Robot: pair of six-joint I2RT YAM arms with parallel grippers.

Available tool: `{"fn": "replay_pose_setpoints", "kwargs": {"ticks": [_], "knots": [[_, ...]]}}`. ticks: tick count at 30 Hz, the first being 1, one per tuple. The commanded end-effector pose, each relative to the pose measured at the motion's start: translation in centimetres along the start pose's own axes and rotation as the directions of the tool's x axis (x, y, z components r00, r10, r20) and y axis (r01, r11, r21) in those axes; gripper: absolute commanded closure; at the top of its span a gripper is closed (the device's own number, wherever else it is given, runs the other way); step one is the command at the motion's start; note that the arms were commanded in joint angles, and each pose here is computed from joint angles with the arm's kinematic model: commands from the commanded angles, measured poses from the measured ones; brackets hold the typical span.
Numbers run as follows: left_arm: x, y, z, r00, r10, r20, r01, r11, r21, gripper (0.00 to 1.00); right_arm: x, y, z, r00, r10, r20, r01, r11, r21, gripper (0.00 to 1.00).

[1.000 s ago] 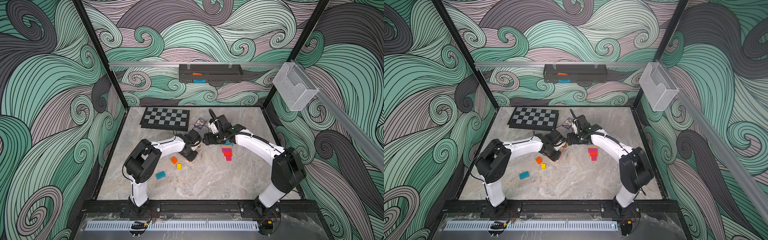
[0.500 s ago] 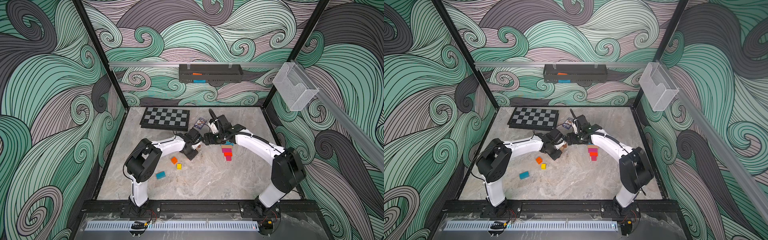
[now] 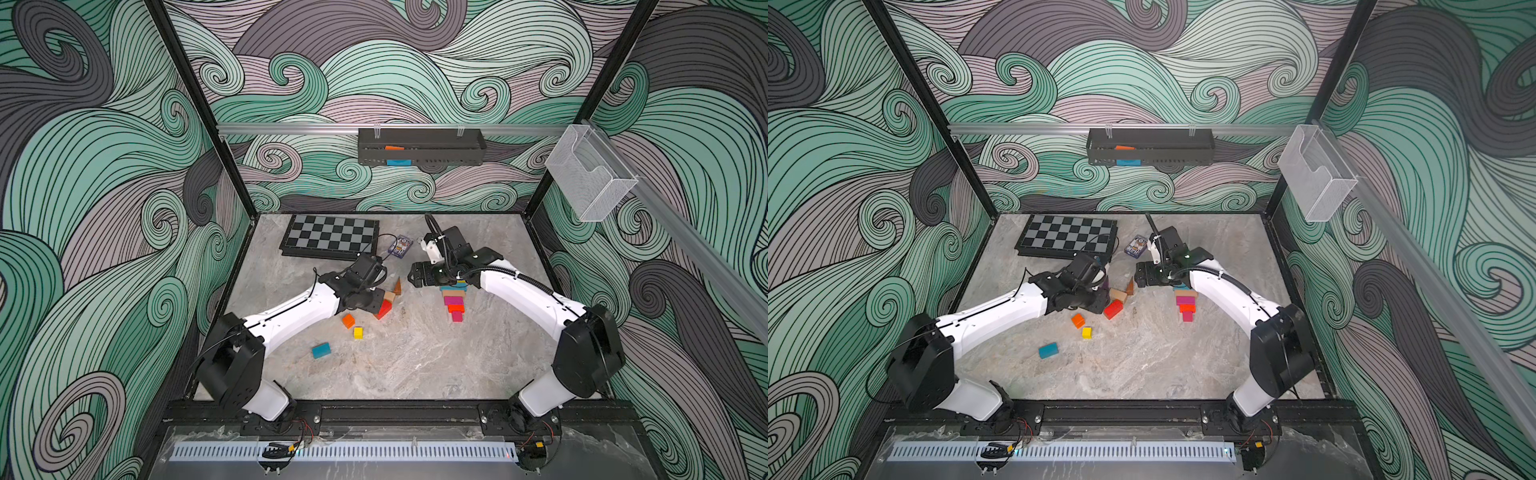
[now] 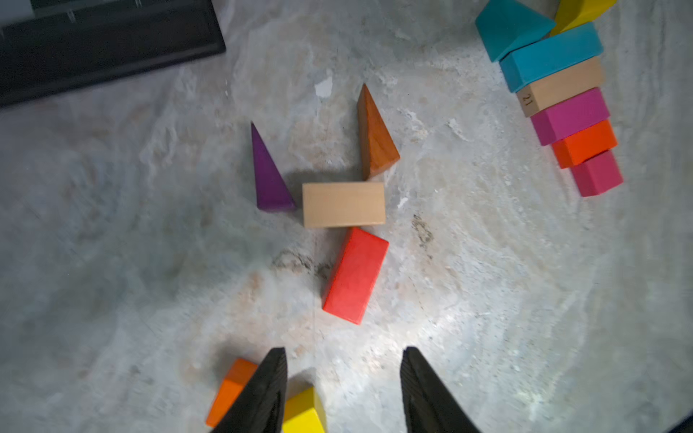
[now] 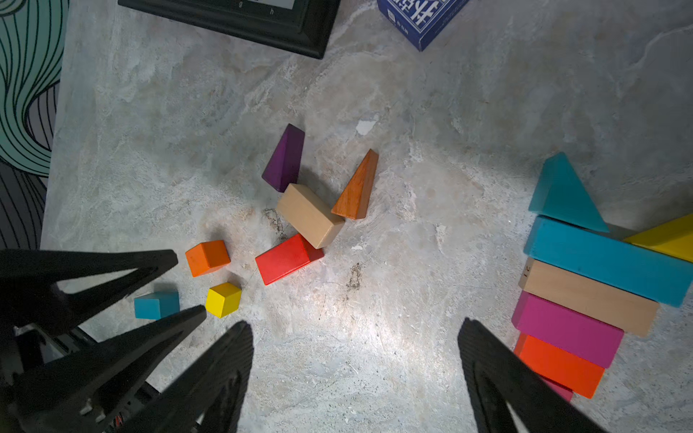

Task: Assemble a carrot with building blocks
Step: Assemble the building block at the center of the board.

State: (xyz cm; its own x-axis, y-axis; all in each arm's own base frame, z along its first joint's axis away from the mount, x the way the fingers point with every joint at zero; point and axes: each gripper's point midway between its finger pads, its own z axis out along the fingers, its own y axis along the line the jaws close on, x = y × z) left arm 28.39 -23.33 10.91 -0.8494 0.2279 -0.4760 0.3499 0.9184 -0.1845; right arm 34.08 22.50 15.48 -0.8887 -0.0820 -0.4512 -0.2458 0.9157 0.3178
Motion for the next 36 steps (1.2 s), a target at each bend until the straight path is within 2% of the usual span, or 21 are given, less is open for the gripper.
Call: {"fn": "replay_pose_setpoints", "kwargs": {"ticks": [1, 6, 14, 28, 36], "knots": [[2.8, -2.0, 1.9, 0.961, -0.254, -0.114, 0.267, 0.956, 0.123, 0.54, 0.2, 0.1, -0.6, 1.0, 0.01, -0.005, -0.01, 1.0, -0.015, 0.14], [3.4, -3.2, 3.0, 0.948, -0.29, -0.134, 0.311, 0.933, 0.182, 0.54, 0.6, 0.2, -0.4, 1.0, 0.016, -0.018, -0.017, 0.999, -0.027, 0.14], [3.9, -3.3, 5.7, 0.936, -0.312, -0.162, 0.338, 0.926, 0.169, 0.52, 0.9, 0.2, -0.3, 1.0, 0.015, -0.027, -0.015, 0.999, -0.03, 0.14], [4.6, 1.5, 7.5, 0.941, -0.298, -0.161, 0.288, 0.954, -0.08, 0.56, 0.8, 0.1, 0.0, 1.0, 0.018, -0.021, -0.018, 0.999, -0.026, 0.16], [4.3, 3.9, 7.5, 0.952, -0.262, -0.158, 0.236, 0.957, -0.167, 0.57, 0.5, 0.2, 0.0, 1.0, 0.018, -0.015, -0.019, 0.999, -0.027, 0.16]]}}
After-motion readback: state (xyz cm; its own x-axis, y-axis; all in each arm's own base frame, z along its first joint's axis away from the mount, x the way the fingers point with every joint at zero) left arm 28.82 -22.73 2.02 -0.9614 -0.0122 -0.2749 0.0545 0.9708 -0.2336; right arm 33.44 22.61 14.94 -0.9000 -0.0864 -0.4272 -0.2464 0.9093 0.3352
